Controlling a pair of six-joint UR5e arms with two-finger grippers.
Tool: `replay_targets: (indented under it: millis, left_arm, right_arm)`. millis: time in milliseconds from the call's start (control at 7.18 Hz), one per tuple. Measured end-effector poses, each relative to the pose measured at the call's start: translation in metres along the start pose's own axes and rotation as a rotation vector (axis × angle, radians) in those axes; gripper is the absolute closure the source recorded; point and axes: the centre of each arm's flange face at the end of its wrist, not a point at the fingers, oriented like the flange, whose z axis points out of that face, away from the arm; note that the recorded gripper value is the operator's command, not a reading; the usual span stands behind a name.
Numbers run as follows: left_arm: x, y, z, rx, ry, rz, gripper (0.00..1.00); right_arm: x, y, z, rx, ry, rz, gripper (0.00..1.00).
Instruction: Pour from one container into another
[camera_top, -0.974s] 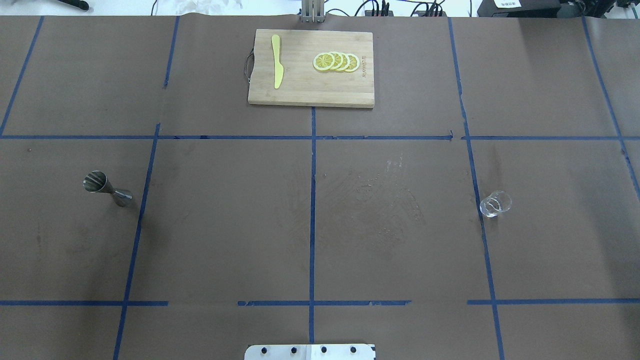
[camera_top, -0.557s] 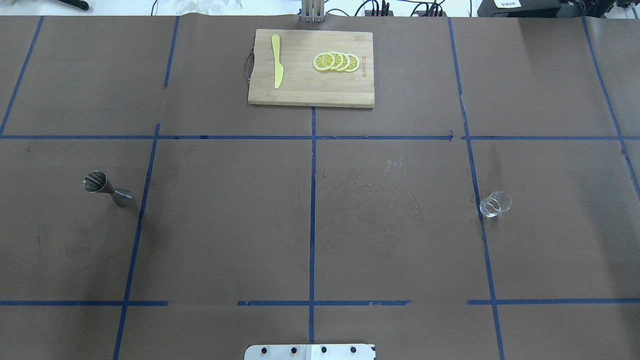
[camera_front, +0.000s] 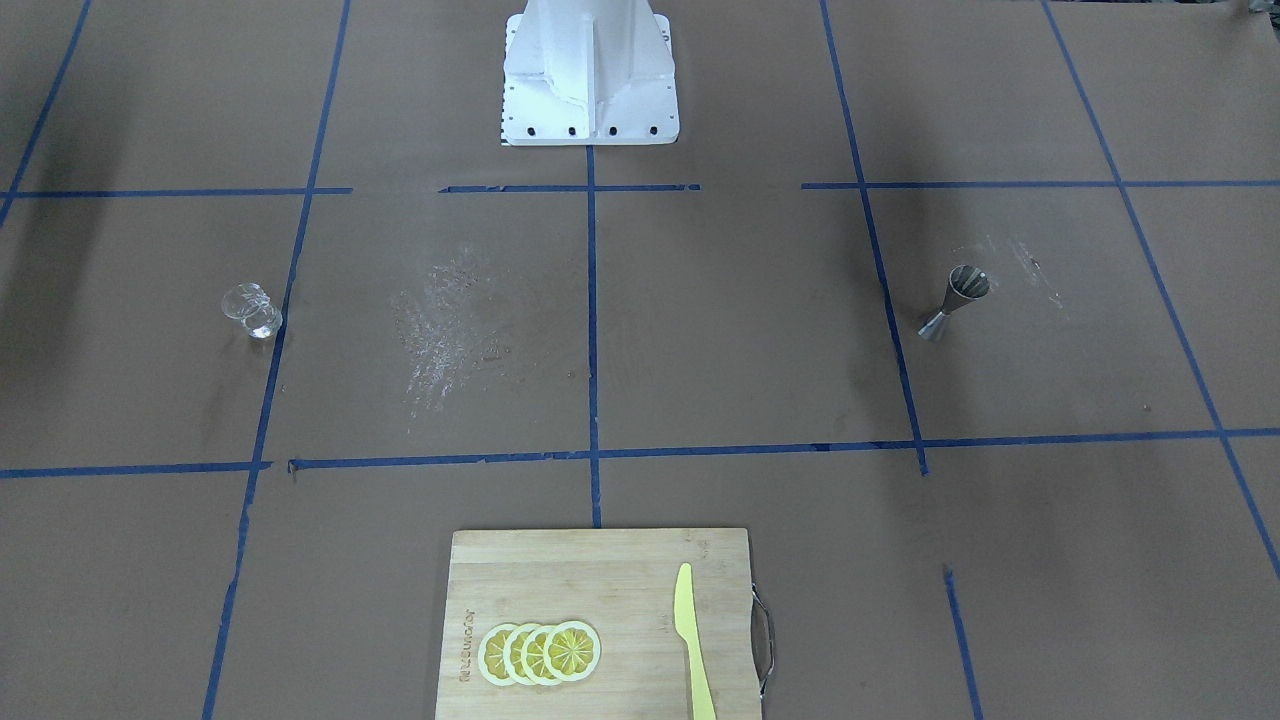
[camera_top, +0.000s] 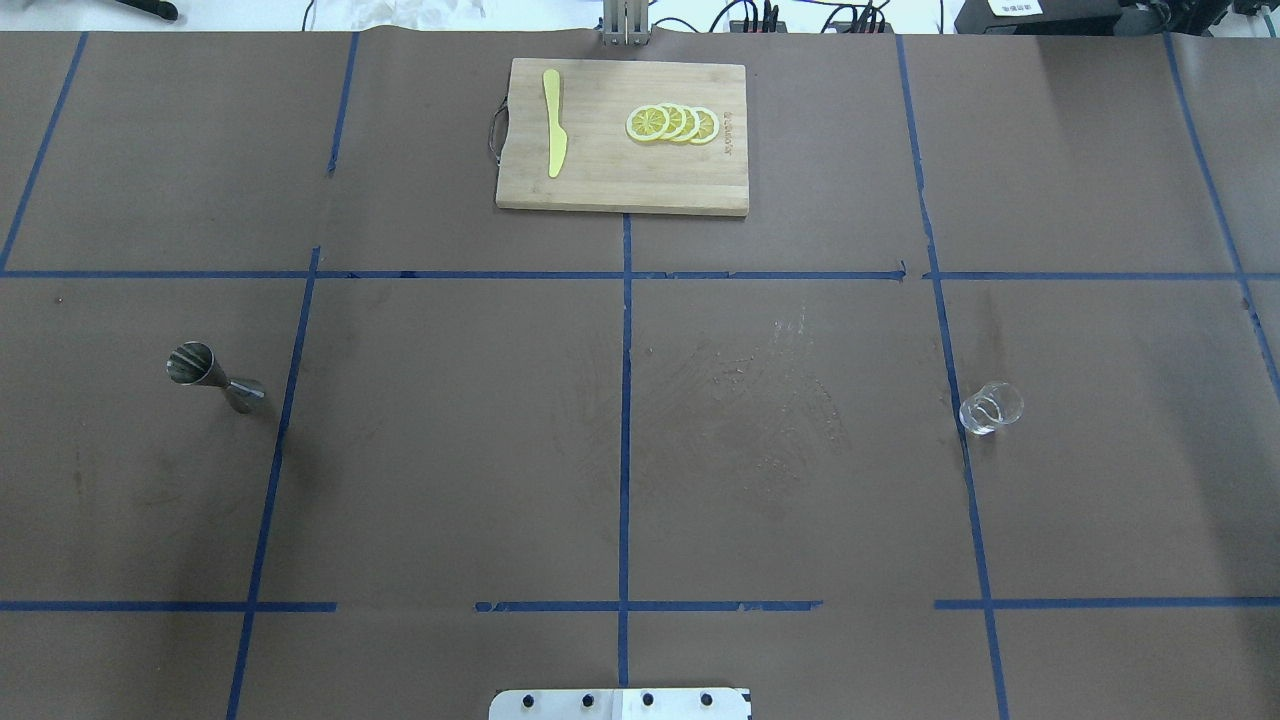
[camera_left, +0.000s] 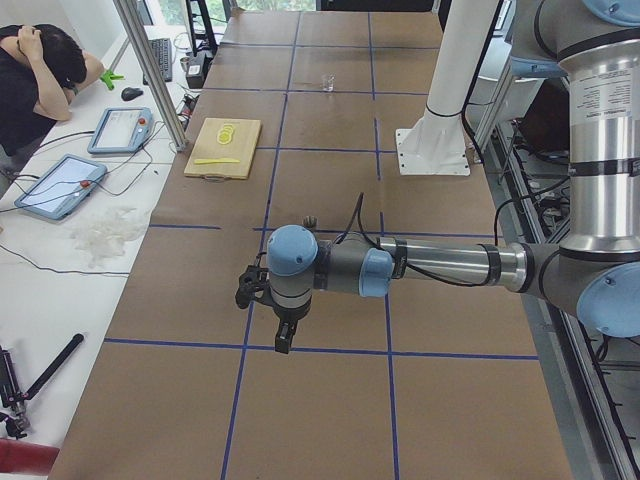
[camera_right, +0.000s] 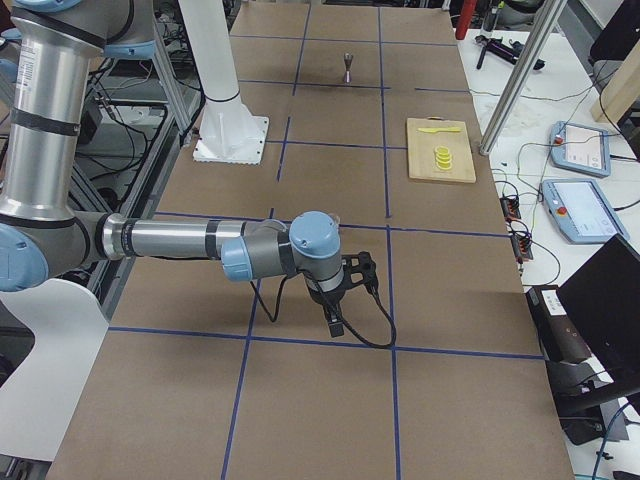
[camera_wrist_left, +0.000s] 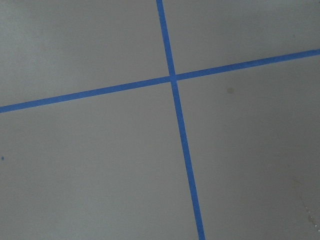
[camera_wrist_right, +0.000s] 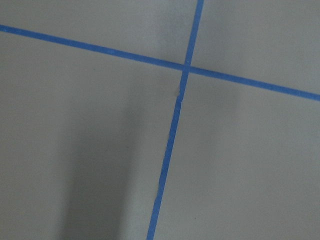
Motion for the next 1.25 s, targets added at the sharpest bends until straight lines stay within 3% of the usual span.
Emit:
replay_targets:
  millis: [278, 557, 974, 1253]
  left_arm:
    - [0.003, -0.013, -0.005, 0.023, 0.001, 0.021, 0.00]
    - [0.007, -0.021, -0.010, 0.090, -0.006, 0.088, 0.00]
    - [0.016, -0.029, -0.022, 0.311, -0.032, 0.302, 0.00]
    - [0.027, -0.028, -0.031, 0.402, -0.014, 0.360, 0.00]
  right_arm:
    - [-0.002, -0.008, -0.002, 0.030, -0.003, 0.054, 0.00]
    - [-0.003, -0.017, -0.004, 0.042, -0.006, 0.084, 0.00]
    - [-0.007, -0.030, -0.009, 0.060, -0.006, 0.075, 0.00]
    - [-0.013, -0.039, -0.015, 0.077, -0.008, 0.059, 0.00]
